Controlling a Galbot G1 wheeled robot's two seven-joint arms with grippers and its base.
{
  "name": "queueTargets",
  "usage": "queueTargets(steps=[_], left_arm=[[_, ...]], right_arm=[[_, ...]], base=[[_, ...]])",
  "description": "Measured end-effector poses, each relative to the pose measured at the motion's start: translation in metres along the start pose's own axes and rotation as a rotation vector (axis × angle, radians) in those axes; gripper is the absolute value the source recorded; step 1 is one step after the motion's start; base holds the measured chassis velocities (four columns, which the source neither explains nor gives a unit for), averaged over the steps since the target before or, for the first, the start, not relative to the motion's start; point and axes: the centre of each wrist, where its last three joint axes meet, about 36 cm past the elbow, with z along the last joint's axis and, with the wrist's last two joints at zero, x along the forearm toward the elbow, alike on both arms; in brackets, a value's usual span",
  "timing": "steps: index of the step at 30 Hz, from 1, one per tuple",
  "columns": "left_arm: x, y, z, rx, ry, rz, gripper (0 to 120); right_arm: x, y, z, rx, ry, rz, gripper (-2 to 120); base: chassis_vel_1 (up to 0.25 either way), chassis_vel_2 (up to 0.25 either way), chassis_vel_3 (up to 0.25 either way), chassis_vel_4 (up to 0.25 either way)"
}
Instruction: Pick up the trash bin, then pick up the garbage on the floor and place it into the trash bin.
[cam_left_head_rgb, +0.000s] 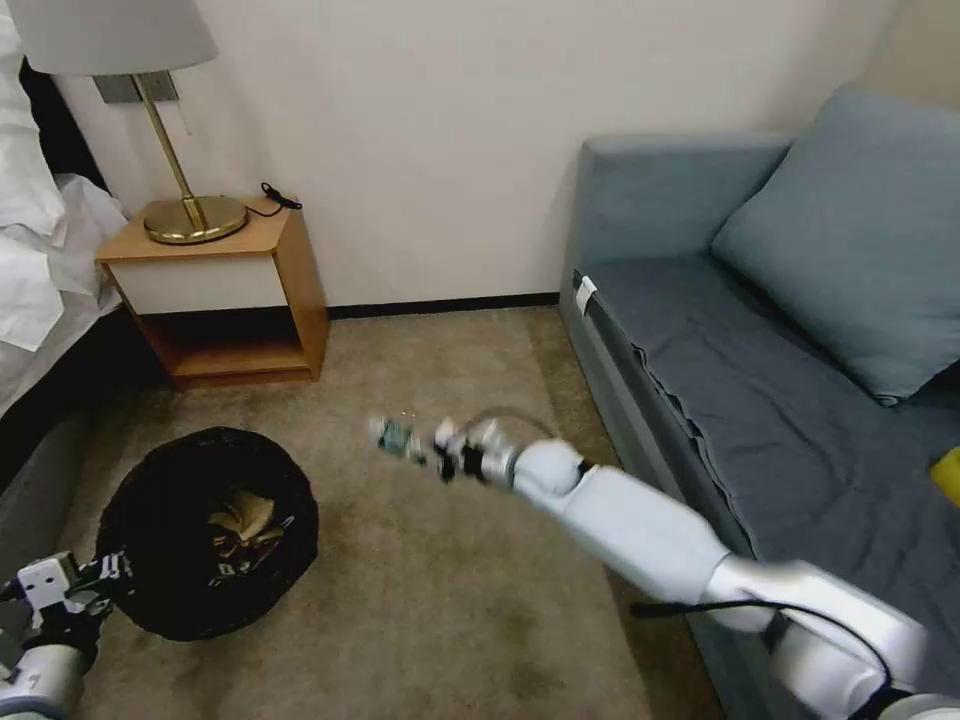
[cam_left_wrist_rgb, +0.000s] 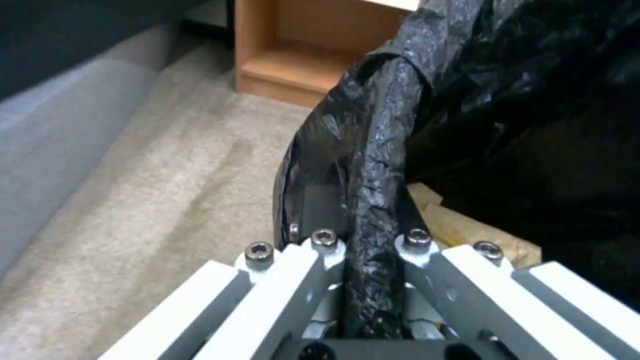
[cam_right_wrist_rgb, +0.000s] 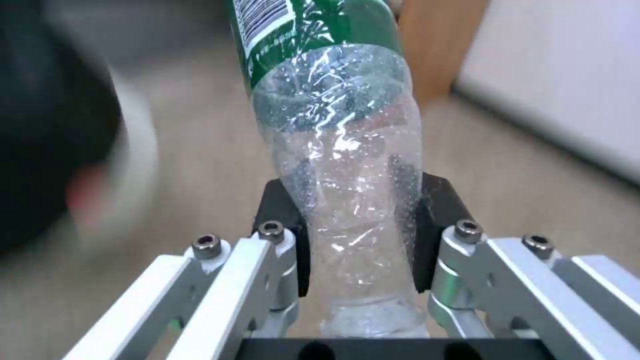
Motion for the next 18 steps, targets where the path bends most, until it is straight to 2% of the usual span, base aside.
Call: queueTargets(steps=[2,3,5,7,9,10,12,15,18], left_arm=[[-0.004,-0.013,0.001,0.0,0.005,0.02,1],[-0.004,-0.013,0.001,0.0,0.005,0.02,1],[-0.007,-0.026,0.001,0.005,0.01,0.043,1],[-0.008,-0.03,0.001,0.005,0.01,0.05,1],[-0.008,-0.036,0.002,0.004,0.013,0.055,1],[-0.007,-0.039,0.002,0.004,0.015,0.061,1],[-0.007,-0.04,0.003,0.004,0.017,0.064,1],[-0.001,-0.048,0.005,0.003,0.025,0.078,1],[0.001,-0.051,0.006,0.003,0.027,0.083,1]], right_arm=[[0.018,0.003,-0.042,-0.008,-0.078,0.002,25],[0.018,0.003,-0.042,-0.008,-0.078,0.002,25],[0.038,0.022,-0.076,0.002,-0.147,-0.048,25],[0.044,0.029,-0.084,0.005,-0.159,-0.067,25],[0.058,0.057,-0.097,0.033,-0.179,-0.135,25],[0.064,0.074,-0.101,0.052,-0.181,-0.173,25],[0.066,0.081,-0.101,0.058,-0.176,-0.189,25],[0.069,0.116,-0.096,0.086,-0.152,-0.265,25],[0.066,0.127,-0.089,0.104,-0.133,-0.288,25]], base=[[0.0,0.0,0.0,0.0],[0.0,0.0,0.0,0.0],[0.0,0.0,0.0,0.0],[0.0,0.0,0.0,0.0],[0.0,0.0,0.0,0.0],[0.0,0.0,0.0,0.0],[0.0,0.0,0.0,0.0],[0.0,0.0,0.0,0.0],[0.0,0.0,0.0,0.0]])
